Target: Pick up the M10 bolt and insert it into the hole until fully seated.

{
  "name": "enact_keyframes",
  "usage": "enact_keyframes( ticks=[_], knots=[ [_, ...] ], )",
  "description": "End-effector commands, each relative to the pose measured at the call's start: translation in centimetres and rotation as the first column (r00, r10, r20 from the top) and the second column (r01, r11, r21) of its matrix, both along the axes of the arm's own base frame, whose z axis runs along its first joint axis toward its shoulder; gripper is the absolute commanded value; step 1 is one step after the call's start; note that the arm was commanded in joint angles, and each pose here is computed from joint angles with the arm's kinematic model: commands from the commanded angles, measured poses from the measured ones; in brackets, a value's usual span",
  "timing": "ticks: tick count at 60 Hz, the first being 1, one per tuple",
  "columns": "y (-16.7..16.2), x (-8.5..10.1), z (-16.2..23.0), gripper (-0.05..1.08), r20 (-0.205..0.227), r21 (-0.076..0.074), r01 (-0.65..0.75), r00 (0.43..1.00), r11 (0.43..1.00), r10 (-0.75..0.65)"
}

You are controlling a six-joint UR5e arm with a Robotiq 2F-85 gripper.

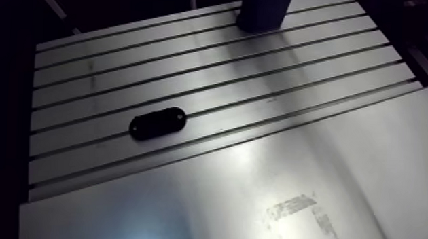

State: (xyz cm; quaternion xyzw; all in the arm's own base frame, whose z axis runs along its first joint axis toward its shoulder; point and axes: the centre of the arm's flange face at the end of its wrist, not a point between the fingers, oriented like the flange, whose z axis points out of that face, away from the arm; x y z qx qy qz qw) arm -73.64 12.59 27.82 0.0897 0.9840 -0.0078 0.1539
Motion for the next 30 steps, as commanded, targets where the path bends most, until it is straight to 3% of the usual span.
enact_keyframes(
  ticks=[1,30],
  knots=[
    [0.0,0.1,-0.3,1.07,0.006,-0.002,0.0,1.0,1.0,0.0],
    [0.4,0.3,-1.3,1.07,0.025,-0.007,0.006,1.0,1.0,-0.005]
  ],
)
